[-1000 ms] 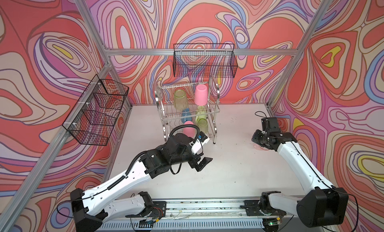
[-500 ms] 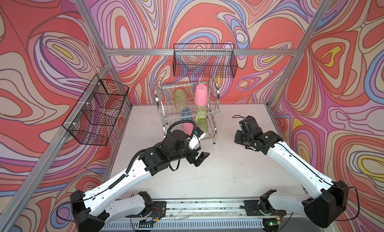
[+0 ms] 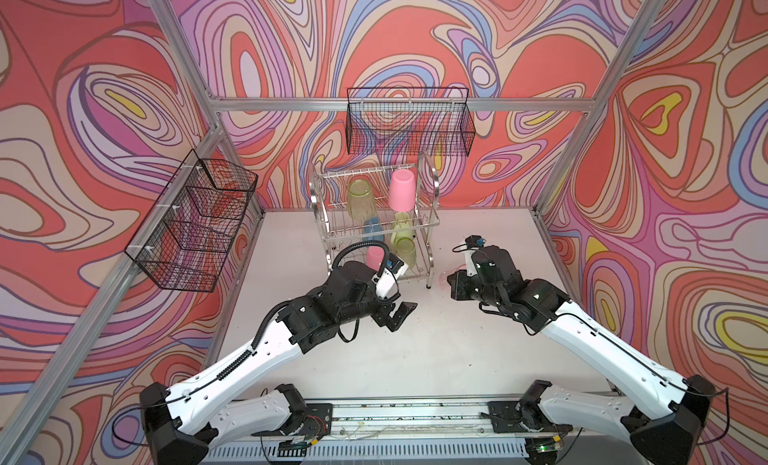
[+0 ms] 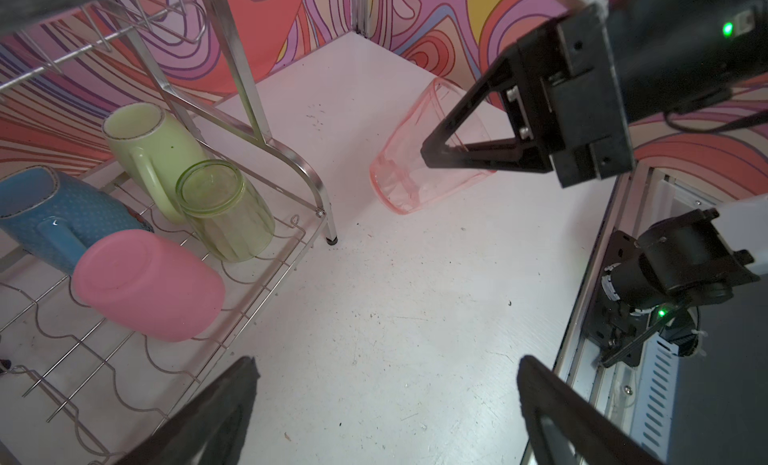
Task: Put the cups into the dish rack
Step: 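Lift the clear cup toward the left gripper near the rack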
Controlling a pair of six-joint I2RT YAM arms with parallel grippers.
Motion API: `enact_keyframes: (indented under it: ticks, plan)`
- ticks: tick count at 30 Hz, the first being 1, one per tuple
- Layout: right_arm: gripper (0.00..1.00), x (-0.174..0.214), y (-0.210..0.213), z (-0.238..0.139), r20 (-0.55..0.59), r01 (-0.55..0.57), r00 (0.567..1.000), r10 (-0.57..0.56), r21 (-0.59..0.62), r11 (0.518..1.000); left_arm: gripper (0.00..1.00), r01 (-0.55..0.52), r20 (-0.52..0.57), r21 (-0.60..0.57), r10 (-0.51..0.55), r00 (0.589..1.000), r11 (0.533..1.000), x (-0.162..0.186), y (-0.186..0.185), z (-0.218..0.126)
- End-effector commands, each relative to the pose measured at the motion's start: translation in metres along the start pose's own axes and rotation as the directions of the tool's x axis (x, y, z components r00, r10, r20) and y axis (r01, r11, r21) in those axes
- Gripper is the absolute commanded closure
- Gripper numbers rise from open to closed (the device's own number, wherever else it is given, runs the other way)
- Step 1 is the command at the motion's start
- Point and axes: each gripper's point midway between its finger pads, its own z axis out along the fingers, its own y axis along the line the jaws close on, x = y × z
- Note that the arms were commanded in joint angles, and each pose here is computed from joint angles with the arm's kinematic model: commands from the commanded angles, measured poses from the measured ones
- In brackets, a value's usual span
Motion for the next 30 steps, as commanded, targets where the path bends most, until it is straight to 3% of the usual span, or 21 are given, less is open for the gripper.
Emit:
enact_keyframes:
  ticks: [1, 6, 11, 16, 23, 30]
  plan:
    - [1.00, -0.001, 0.030, -0.001, 0.037, 0.100, 0.995, -0.095, -0.166, 0.981, 0.00, 0.068, 0.061, -0.032, -0.066, 0.996, 0.997, -0.008, 0.007, -0.005]
    - [1.00, 0.002, 0.039, -0.003, 0.108, 0.181, 0.981, -0.159, -0.241, 0.954, 0.01, 0.258, 0.037, -0.072, -0.256, 0.966, 0.963, 0.004, 0.014, -0.008]
    - [1.00, 0.009, 0.052, -0.004, 0.164, 0.240, 0.967, -0.195, -0.335, 0.911, 0.02, 0.491, 0.048, -0.138, -0.489, 0.871, 0.860, 0.025, 0.026, -0.016]
    - [1.00, 0.016, 0.072, -0.005, 0.232, 0.281, 0.954, -0.191, -0.467, 0.839, 0.03, 0.673, 0.120, -0.224, -0.666, 0.736, 0.705, 0.050, 0.044, -0.031]
    - [1.00, 0.015, 0.085, -0.002, 0.306, 0.296, 0.942, -0.140, -0.554, 0.778, 0.03, 0.812, 0.222, -0.270, -0.788, 0.575, 0.517, 0.065, 0.060, -0.041]
    - [1.00, 0.012, 0.095, -0.005, 0.358, 0.337, 0.924, -0.134, -0.596, 0.729, 0.02, 0.938, 0.283, -0.189, -0.899, 0.335, 0.290, 0.075, 0.060, -0.031]
